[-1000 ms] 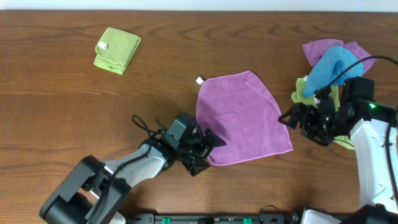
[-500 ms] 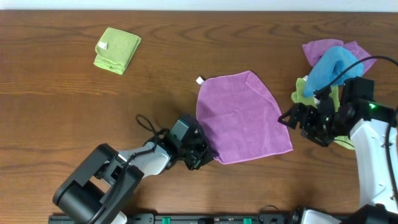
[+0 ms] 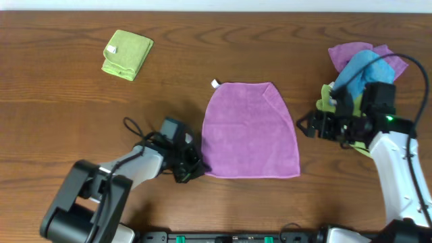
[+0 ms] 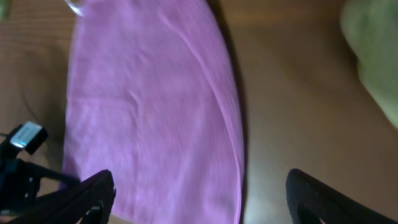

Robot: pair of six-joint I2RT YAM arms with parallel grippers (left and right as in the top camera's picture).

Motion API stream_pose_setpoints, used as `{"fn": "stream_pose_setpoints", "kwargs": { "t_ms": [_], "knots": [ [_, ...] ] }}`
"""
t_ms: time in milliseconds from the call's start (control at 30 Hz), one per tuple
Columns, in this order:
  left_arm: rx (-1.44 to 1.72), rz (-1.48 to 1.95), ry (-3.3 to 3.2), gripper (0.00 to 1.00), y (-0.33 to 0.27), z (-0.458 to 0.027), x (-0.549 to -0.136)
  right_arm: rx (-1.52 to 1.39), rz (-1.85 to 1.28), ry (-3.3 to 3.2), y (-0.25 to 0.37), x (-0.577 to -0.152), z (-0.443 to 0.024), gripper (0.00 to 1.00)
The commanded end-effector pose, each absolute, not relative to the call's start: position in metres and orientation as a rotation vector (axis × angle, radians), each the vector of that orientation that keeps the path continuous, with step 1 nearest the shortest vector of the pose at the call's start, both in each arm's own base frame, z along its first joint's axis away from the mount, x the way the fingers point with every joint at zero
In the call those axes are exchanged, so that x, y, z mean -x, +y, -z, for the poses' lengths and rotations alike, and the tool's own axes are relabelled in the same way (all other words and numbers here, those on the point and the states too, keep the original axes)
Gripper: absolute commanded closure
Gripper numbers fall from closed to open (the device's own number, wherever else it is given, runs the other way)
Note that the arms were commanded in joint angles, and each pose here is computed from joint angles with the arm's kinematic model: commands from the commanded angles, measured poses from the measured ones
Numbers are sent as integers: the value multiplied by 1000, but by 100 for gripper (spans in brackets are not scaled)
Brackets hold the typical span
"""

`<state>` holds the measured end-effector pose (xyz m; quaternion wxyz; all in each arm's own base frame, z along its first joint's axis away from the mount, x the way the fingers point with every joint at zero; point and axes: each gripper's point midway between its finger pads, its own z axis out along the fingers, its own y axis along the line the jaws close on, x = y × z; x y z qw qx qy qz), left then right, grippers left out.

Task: Fold the cloth

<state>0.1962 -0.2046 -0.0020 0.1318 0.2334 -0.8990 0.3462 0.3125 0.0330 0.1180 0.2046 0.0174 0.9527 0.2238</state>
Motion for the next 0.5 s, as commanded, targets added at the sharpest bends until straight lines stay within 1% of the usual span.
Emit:
{"fn": "stream_pose_setpoints", "kwargs": {
  "t_ms": [0, 133, 267, 467],
  "knots": [
    [-541, -1036, -2688, 94, -192, -5, -197, 159, -653, 2600, 65, -319, -124, 14],
    [-552, -1017, -2690, 94, -180, -8, -194, 347, -595, 2542, 102, -330, -125, 16],
    [-559, -1007, -2692, 95, -170, -10, -192, 474, -432, 2564, 125, -337, -103, 17],
    [-542, -980, -2675, 94, -165, -9, -184, 467, -247, 2634, 136, -351, -57, 17]
  ]
}}
